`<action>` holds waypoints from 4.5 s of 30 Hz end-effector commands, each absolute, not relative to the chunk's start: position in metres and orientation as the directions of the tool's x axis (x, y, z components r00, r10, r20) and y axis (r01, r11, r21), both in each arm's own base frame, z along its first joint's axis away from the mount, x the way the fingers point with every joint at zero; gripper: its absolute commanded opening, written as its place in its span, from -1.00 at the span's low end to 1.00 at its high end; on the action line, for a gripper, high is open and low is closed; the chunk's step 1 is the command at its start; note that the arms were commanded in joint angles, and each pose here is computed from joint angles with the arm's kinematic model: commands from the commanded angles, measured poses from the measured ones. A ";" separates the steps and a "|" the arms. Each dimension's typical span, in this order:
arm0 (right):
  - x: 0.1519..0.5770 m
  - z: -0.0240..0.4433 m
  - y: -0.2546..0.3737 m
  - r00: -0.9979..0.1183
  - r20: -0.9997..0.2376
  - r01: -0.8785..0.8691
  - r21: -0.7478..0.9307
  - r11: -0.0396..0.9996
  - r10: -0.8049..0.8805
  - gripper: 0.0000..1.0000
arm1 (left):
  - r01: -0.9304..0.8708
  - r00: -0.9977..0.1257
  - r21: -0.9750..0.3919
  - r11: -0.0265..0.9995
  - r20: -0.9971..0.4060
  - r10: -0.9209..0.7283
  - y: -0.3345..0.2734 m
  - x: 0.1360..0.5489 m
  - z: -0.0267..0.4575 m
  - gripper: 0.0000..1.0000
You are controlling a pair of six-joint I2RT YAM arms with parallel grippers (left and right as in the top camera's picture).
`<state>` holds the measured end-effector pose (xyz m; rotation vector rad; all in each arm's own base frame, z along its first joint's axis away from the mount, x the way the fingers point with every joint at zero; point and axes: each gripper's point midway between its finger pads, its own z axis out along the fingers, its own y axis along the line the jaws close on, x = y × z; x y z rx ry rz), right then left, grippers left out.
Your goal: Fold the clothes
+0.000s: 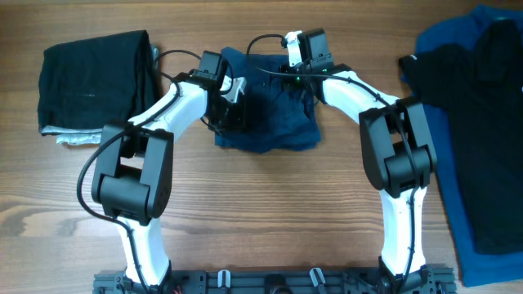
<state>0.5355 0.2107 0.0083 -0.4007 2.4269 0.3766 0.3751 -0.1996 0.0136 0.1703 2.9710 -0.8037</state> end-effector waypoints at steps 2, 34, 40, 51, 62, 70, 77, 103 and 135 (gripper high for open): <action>0.553 0.097 0.172 -0.655 -0.740 -0.296 0.065 0.953 -0.153 -0.91 | 0.188 -0.975 -0.498 0.846 -0.200 0.099 -0.207 0.384 0.061 -0.92; 0.514 -0.038 0.183 -0.834 -0.517 -0.390 0.304 0.869 -0.193 -0.91 | 0.242 -0.958 -0.721 0.650 -0.073 0.276 -0.320 0.337 -0.024 -0.92; 0.515 -0.030 0.183 -0.831 -0.522 -0.392 0.301 0.869 -0.194 -0.91 | 0.346 -0.938 -0.726 0.594 -0.249 0.242 -0.315 0.363 0.053 -0.92; 0.459 0.109 0.167 -0.861 -0.478 -0.383 0.384 0.840 -0.174 -0.91 | 0.160 -0.926 -0.427 0.890 -0.377 -0.014 -0.180 0.419 0.105 -0.92; 0.351 0.021 0.164 -0.956 -0.142 -0.294 0.457 0.839 -0.258 -0.91 | 0.043 -0.981 -0.407 0.912 -0.191 -0.039 -0.165 0.418 0.007 -0.92; 0.328 -0.006 0.159 -0.975 -0.087 -0.219 0.466 0.857 -0.202 -0.91 | 0.062 -0.965 -0.426 0.902 -0.256 -0.055 -0.169 0.431 0.022 -0.92; 0.378 0.097 0.163 -0.955 -0.268 -0.241 0.431 0.870 -0.131 0.22 | 0.120 -0.881 -0.449 0.885 -0.459 -0.113 -0.164 0.442 0.133 -0.92; 0.546 0.057 0.167 -0.675 -0.738 -0.223 0.218 0.950 0.010 -0.92 | -0.243 -0.963 -0.305 0.921 -0.041 -0.267 -0.115 0.322 0.064 -0.92; 0.281 -0.033 0.187 -0.885 0.462 0.189 0.469 0.863 -0.057 -0.92 | -0.192 -0.652 -0.407 0.893 -0.627 -0.426 -0.128 0.458 0.020 -0.89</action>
